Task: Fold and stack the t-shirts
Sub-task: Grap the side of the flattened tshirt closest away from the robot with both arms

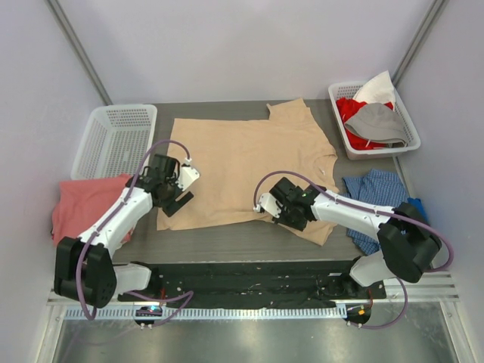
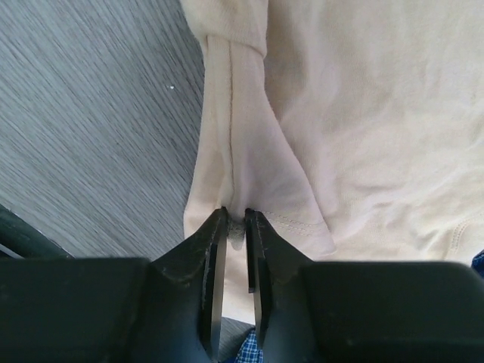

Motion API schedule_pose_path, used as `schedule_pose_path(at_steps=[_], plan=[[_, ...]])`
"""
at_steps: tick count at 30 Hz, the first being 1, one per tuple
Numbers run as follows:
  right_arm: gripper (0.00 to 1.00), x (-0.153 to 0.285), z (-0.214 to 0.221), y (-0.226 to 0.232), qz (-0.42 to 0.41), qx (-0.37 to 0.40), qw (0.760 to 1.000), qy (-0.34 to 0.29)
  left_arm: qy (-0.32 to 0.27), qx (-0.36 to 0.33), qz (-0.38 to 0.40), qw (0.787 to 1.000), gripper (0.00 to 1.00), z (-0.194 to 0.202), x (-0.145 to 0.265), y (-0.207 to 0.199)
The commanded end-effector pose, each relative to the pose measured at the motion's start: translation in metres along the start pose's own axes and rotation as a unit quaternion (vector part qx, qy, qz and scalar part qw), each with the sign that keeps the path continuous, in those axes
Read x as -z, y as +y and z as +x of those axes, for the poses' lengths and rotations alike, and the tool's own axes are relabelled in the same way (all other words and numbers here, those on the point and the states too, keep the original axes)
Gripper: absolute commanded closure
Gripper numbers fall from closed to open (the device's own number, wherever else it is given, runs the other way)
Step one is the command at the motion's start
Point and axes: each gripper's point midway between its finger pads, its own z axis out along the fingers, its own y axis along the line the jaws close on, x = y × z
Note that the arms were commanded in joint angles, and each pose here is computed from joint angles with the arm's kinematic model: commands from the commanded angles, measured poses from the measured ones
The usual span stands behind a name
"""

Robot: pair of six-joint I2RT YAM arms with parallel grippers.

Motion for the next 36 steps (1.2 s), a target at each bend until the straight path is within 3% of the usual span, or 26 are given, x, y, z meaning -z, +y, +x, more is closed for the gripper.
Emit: schedule_pose_path(at_steps=[1,3,5,18,36], plan=[[0.8,0.002,-0.005,-0.006,0.015,-0.001,1.0,-0.009,-0.017,-0.007,-0.017,1.0,0.16,-0.004,0.007,0.006],[0.92,0.003,-0.004,-0.005,0.014,-0.001,1.0,-0.009,-0.02,-0.008,-0.019,1.0,0.16,-0.003,0.011,0.006],[0.99,0.003,-0.003,-0.005,0.016,-0.005,1.0,-0.008,-0.016,-0.009,-0.013,1.0,0.16,0.002,0.014,0.002],[0.99,0.006,-0.005,-0.009,0.028,-0.013,0.999,-0.016,0.014,-0.103,0.133,0.986,0.19,0.056,0.024,-0.067],[0.99,0.016,0.003,-0.008,0.036,-0.018,0.999,-0.018,0.013,-0.112,0.154,0.982,0.32,0.046,-0.018,-0.072]])
